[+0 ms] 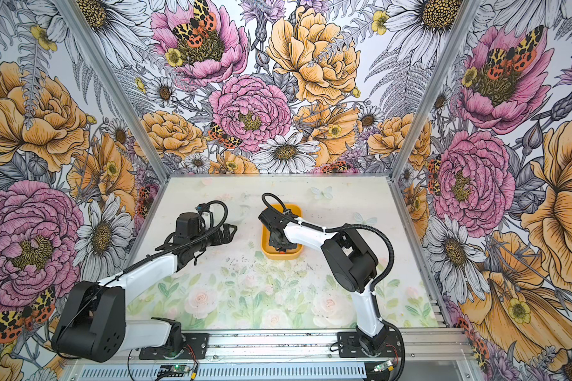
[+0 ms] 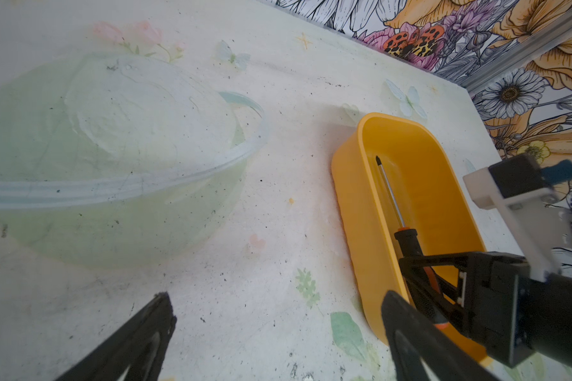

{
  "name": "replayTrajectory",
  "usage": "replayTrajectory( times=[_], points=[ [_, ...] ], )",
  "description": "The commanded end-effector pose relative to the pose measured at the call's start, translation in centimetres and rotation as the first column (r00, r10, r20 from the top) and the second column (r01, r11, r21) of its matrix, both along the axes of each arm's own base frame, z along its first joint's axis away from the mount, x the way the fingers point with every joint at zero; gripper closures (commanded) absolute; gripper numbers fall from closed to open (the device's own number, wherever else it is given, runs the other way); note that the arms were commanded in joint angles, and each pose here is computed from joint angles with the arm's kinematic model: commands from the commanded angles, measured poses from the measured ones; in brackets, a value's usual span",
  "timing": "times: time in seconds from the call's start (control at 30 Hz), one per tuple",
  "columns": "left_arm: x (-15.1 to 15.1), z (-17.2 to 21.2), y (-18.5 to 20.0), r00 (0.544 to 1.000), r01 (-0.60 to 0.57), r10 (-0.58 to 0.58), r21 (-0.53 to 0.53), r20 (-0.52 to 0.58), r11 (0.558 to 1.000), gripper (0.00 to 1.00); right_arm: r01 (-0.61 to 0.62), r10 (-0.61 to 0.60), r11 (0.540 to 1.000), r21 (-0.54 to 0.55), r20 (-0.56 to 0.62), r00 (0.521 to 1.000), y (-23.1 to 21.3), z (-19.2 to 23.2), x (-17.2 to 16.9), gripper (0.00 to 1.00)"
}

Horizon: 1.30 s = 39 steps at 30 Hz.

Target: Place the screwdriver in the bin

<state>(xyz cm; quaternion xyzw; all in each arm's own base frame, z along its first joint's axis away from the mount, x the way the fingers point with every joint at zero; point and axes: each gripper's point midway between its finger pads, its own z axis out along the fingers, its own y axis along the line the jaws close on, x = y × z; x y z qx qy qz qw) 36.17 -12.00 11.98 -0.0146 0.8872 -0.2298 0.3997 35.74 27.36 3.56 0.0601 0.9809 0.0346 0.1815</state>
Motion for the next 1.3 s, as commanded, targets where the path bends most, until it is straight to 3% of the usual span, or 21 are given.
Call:
replayTrajectory(
  times=[0.0, 0.63, 1.03, 1.27],
  points=[
    [0.0, -0.4, -0.1, 1.0, 0.002, -0.002, 0.017, -0.005, 1.0, 0.01, -0.002, 0.002, 1.0, 0.012, 0.017, 1.0, 0.4, 0.5, 1.0, 0.96],
    [0.5, -0.4, -0.7, 1.0, 0.024, -0.024, 0.013, -0.01, 1.0, 0.01, -0.027, 0.027, 1.0, 0.011, 0.011, 1.0, 0.3, 0.4, 1.4, 0.57],
    [0.6, -0.4, -0.9, 0.999, 0.037, -0.036, 0.017, -0.007, 0.999, 0.01, -0.068, 0.065, 0.997, 0.04, 0.068, 0.996, 0.1, 4.2, 1.9, 0.44],
    [0.6, -0.5, -0.9, 0.999, 0.038, -0.037, 0.02, -0.009, 0.999, 0.01, -0.171, 0.167, 0.984, 0.042, 0.096, 0.981, 0.1, 6.5, 1.2, 0.41]
  ],
)
